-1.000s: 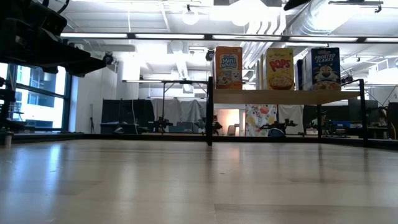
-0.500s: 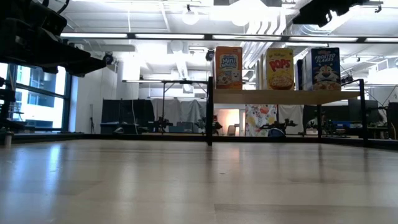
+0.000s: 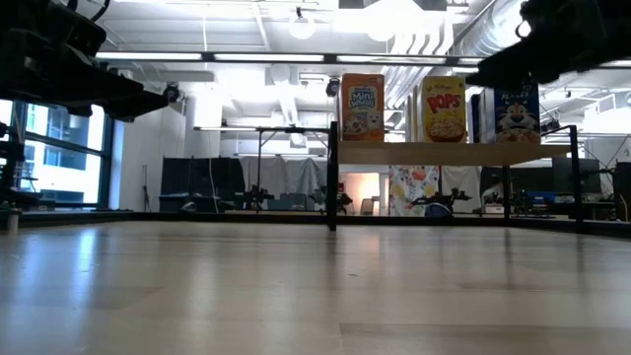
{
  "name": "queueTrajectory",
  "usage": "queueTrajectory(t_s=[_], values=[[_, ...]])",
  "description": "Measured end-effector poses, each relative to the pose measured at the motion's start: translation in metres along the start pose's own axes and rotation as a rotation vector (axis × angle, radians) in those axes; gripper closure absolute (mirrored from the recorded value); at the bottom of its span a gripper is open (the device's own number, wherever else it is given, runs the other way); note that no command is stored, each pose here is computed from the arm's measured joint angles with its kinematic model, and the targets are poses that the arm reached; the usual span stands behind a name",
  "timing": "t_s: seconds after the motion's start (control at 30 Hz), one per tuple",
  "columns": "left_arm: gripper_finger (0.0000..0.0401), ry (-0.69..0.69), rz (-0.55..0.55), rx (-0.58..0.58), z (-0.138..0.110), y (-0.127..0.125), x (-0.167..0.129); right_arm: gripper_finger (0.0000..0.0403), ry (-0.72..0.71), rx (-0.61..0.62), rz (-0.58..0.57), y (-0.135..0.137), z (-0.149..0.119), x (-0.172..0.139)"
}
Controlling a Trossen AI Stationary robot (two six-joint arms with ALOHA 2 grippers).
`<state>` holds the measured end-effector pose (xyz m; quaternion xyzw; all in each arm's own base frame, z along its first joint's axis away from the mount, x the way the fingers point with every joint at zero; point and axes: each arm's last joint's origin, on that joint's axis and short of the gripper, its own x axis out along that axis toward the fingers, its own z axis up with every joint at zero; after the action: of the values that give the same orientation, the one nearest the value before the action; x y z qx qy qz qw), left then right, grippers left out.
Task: Stack cereal on shelf
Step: Return to Home Position
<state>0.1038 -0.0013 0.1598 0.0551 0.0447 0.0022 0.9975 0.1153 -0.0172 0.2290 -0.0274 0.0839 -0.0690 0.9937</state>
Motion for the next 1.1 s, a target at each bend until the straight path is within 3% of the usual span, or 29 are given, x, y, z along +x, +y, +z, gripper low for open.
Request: queueTrajectory(t_s=[0.23,0.5,1.1], values=[[0.0130,0.000,0.000,0.000,0.000,0.000,0.000,0.0155,-0.085,0.064,0.000,0.003,-0.037,0.001],[0.0130,0.000,0.000,0.000,0.000,0.000,0.000,0.0155,-0.193,0.071,-0.007,0.004,-0.058,0.001],[0.0130,0.000,0.000,0.000,0.000,0.000,0.000,0.0155,-0.027,0.126,-0.058,0.003,-0.074,0.002]])
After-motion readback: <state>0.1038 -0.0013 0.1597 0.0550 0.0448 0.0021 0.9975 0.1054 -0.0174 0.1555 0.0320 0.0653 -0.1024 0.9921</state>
